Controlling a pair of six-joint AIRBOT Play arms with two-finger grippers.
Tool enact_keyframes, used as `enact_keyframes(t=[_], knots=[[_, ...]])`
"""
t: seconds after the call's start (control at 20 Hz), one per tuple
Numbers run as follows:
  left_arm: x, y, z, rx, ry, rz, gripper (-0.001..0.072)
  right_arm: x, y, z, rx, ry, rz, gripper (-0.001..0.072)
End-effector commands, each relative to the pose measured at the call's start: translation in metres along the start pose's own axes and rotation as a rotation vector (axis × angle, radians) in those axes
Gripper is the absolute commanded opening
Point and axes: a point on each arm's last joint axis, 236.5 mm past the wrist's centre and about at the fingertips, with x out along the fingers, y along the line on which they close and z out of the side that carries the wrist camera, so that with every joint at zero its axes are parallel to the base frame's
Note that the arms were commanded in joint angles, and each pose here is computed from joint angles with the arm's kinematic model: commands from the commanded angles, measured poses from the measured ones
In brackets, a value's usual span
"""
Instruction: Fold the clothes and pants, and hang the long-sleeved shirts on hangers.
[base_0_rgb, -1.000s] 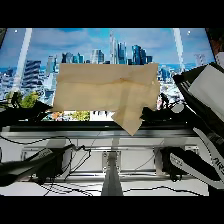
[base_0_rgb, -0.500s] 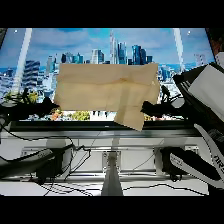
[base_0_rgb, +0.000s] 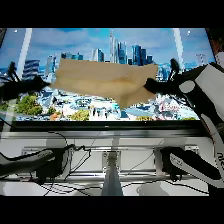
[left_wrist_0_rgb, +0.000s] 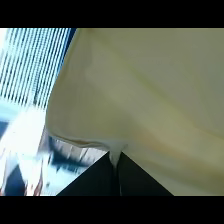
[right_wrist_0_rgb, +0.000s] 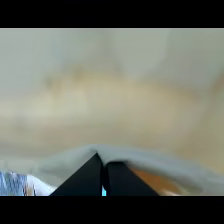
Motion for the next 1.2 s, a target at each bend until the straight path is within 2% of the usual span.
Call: enact_keyframes(t=[0.0, 0.25, 0.3, 0.35, 0.4, 0.55, 0.8, 1.0, 1.15], knots=[[-0.007, -0.049, 0.092, 0.147, -0.273, 0.036, 0.0011, -0.008, 0.014, 0.096, 0.057, -0.319, 0.022, 0.0011], [0.049, -0.061, 0.127, 0.205, -0.518, 0.193, 0.0015, 0.049, -0.021, 0.136, 0.155, -0.394, -0.036, 0.0030], [0.063, -0.060, 0.124, 0.213, -0.530, 0.214, 0.0152, 0.054, -0.029, 0.144, 0.160, -0.432, -0.050, 0.0217], [0.075, -0.061, 0.118, 0.220, -0.517, 0.218, 0.0567, 0.058, -0.035, 0.145, 0.162, -0.442, -0.061, 0.0623], [0.086, -0.061, 0.110, 0.224, -0.492, 0.214, 0.0701, 0.061, -0.039, 0.143, 0.163, -0.433, -0.068, 0.0689], [0.096, -0.058, 0.091, 0.209, -0.398, 0.178, 0.0704, 0.063, -0.050, 0.130, 0.134, -0.356, -0.097, 0.0690], [0.080, -0.012, 0.054, 0.018, -0.150, 0.086, 0.0693, 0.060, -0.073, 0.121, 0.121, -0.284, -0.147, 0.0690], [0.054, 0.036, 0.052, -0.043, -0.110, 0.121, 0.0693, 0.059, -0.078, 0.122, 0.106, -0.284, -0.160, 0.0689], [0.078, 0.043, 0.032, -0.108, -0.045, 0.107, 0.0693, 0.061, -0.077, 0.117, 0.107, -0.263, -0.159, 0.0689]])
